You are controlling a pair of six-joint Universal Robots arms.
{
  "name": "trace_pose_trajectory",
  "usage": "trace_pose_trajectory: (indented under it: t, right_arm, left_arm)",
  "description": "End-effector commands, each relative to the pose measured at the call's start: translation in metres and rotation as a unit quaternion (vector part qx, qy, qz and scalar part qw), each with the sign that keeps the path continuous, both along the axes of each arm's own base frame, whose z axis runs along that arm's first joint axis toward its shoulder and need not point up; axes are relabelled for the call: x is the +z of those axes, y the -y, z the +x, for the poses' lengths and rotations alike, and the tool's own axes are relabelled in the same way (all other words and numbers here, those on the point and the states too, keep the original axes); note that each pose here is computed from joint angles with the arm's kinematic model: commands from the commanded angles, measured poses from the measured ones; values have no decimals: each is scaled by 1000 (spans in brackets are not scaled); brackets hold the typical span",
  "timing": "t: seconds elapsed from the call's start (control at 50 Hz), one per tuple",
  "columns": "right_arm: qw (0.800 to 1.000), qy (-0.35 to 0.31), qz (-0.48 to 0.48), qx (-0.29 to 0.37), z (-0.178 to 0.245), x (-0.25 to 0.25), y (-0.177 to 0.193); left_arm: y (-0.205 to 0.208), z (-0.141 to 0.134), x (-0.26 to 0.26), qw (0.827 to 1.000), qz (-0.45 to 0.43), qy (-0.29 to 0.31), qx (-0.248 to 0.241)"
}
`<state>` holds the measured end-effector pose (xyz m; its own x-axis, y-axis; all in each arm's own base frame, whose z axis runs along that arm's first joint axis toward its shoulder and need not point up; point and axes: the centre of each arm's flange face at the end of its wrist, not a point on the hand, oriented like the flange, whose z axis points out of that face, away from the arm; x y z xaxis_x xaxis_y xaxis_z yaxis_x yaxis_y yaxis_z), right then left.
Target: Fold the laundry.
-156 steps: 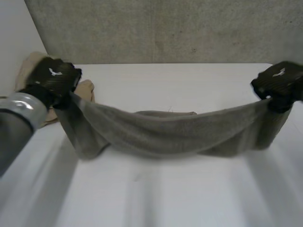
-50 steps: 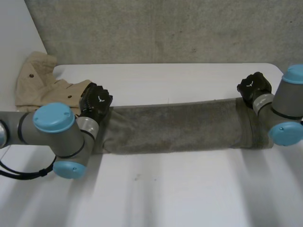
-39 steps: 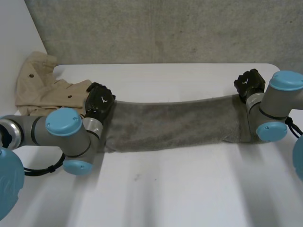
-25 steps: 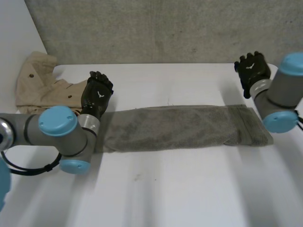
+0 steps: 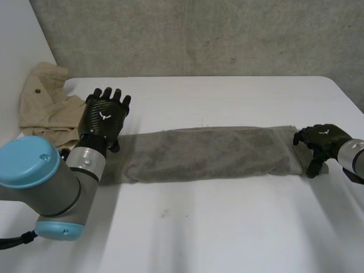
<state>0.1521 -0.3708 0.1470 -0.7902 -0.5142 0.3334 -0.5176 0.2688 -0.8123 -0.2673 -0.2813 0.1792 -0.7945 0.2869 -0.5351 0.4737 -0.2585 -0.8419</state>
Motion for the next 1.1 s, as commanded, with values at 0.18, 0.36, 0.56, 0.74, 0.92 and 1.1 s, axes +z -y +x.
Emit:
trace_pose_trajectory:
  t: [0.18,0.36,0.56,0.74,0.92,1.1]
  right_arm:
    - [1000,-9,3,-19,-11,-29,13]
    - [991,-39,-71,-105,-68,8,32]
    - [964,-205,-109,-126,-125,21,44]
    - [960,-147,-240,-3,-4,79,26]
    - [899,-45,-303,311,172,80,-92]
    - [897,-39,-222,381,214,15,-135]
  left_arm:
    - [-2,-2,-5,1000,8,9,-1]
    - [-5,0,2,1000,2,5,-1]
    - [-10,2,4,1000,7,6,-2]
    - [-10,2,14,1000,-5,0,0]
    - [-13,3,29,1000,-22,-12,-1]
    - [-22,-13,29,999,-24,-13,-26]
